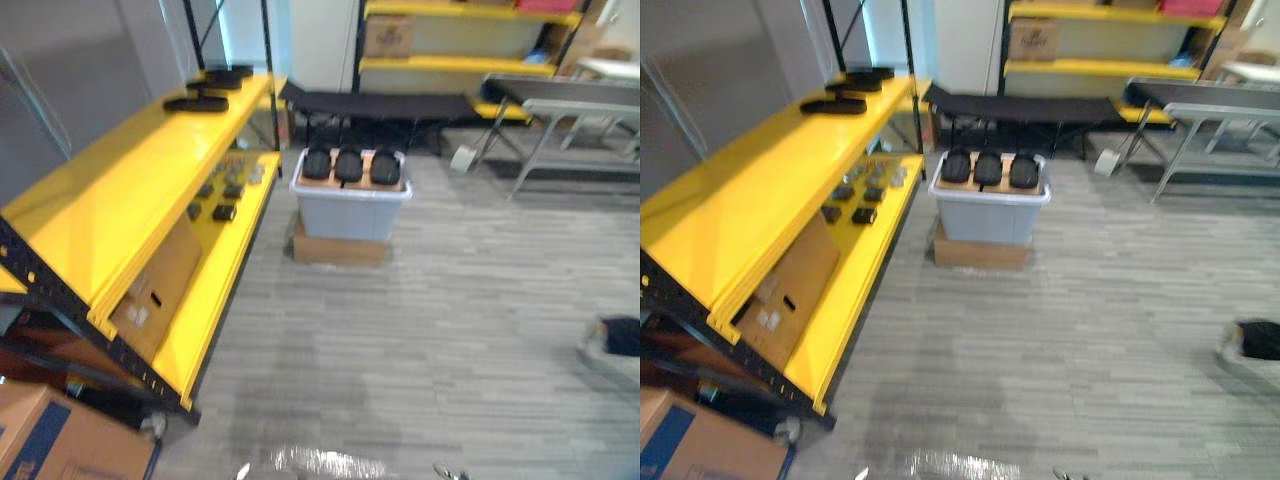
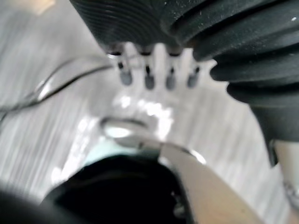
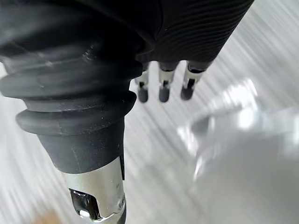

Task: Walk over and take plastic housings, then place them on the shelf

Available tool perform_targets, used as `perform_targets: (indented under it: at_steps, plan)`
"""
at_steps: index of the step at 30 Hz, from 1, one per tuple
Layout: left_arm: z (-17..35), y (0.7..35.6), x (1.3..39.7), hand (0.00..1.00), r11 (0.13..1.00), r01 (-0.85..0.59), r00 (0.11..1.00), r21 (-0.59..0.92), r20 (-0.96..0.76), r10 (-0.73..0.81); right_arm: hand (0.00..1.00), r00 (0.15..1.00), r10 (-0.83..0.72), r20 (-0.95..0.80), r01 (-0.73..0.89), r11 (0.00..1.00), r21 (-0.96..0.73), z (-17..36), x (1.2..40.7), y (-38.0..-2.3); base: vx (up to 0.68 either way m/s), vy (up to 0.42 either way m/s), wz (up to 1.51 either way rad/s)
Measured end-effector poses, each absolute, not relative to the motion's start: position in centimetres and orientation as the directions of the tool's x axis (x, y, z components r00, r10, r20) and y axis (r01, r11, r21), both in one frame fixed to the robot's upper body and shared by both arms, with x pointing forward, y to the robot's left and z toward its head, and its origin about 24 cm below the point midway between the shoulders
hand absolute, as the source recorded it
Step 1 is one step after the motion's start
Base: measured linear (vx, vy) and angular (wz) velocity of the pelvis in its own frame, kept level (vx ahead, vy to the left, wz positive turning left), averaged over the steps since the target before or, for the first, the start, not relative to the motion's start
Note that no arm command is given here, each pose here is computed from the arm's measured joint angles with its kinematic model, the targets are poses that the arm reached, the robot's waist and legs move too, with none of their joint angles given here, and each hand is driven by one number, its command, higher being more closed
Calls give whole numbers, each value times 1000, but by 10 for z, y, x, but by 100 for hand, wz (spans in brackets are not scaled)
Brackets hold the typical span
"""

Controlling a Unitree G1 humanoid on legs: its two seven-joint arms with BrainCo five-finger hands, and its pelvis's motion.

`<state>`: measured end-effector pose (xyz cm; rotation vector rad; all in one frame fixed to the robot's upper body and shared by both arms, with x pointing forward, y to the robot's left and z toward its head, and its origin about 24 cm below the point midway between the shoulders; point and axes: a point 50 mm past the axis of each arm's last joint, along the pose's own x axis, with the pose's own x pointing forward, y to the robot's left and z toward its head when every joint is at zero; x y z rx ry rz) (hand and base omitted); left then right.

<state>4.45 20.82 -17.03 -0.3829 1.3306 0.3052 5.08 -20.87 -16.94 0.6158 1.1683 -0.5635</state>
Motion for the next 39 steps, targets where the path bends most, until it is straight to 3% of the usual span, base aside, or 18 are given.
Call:
perform_targets:
  at_steps: [5, 15, 22, 39]
  plan:
    - [-170, 207, 48, 0, 883, -454, 232, -114, -973, -7, 0, 285, -105, -953, 744, 650, 151, -171, 43, -207, 89, 63, 2]
    - [-169, 208, 58, 0, 868, -478, 251, -137, -968, -15, 0, 404, -159, -901, 721, 661, 206, -166, 76, -204, 124, 16, 2]
    - [-170, 206, 57, 0, 856, -497, 245, -143, -969, -19, 0, 481, -93, -872, 678, 670, 302, -165, 81, -197, 6, -6, -2]
    - [-170, 205, 56, 0, 859, -492, 254, -141, -967, -13, 0, 444, -73, -893, 690, 663, 289, -168, 66, -194, -65, -22, 1]
